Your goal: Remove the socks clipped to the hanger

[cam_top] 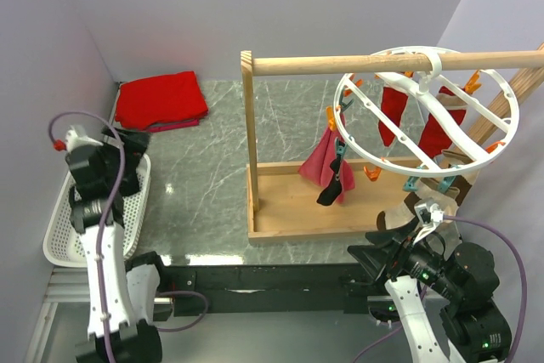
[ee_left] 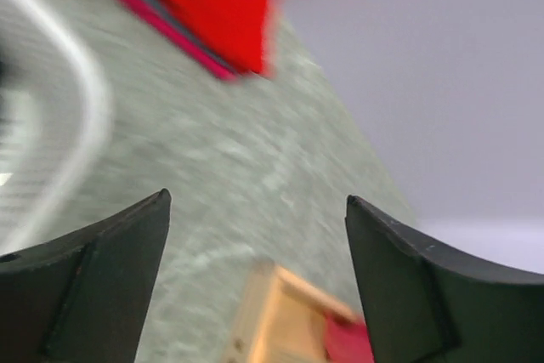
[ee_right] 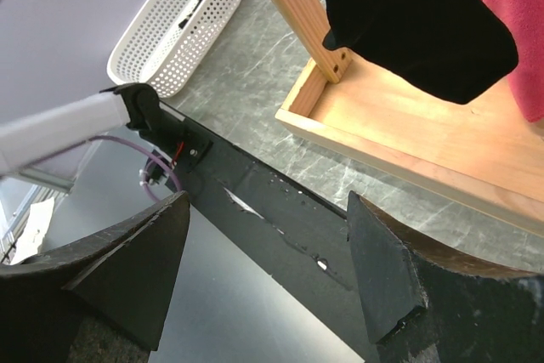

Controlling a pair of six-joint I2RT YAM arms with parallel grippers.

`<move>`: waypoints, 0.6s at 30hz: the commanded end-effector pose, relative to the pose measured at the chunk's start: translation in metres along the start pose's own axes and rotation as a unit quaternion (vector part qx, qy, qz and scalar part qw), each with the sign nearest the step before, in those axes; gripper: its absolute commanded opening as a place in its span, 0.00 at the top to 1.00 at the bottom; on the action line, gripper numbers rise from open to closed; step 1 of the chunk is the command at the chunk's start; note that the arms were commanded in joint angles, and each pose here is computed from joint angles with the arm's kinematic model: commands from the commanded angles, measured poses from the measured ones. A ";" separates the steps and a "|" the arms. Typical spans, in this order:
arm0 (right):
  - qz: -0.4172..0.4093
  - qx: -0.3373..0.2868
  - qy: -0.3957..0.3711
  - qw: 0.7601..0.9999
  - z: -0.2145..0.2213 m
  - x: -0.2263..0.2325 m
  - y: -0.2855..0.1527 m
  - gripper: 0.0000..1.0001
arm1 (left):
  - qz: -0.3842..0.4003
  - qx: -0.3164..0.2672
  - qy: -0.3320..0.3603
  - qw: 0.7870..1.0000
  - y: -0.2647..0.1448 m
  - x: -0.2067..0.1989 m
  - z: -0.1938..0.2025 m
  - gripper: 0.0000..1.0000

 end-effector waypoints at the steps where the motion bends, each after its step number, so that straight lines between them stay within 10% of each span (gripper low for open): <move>1: 0.004 -0.009 -0.010 1.000 -0.010 0.002 -0.001 0.19 | 0.266 0.081 0.040 0.960 -0.061 -0.069 0.040 0.14; 12: -0.006 0.000 0.000 1.000 -0.010 -0.005 0.012 0.19 | 0.401 0.195 0.108 0.888 -0.109 -0.108 0.103 0.15; 18: 0.000 -0.001 -0.003 1.000 -0.012 -0.005 0.010 0.19 | 0.535 0.255 0.146 0.792 -0.161 -0.101 0.137 0.10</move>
Point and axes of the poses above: each gripper's point midway between its finger pads, its own y axis out along the fingers, its own x axis along the line the jaws close on, z = x × y, the point moved 3 cm from there along -y, back along the fingers, and after that the axes turned 7 degrees about -y, right-handed, at the moved point
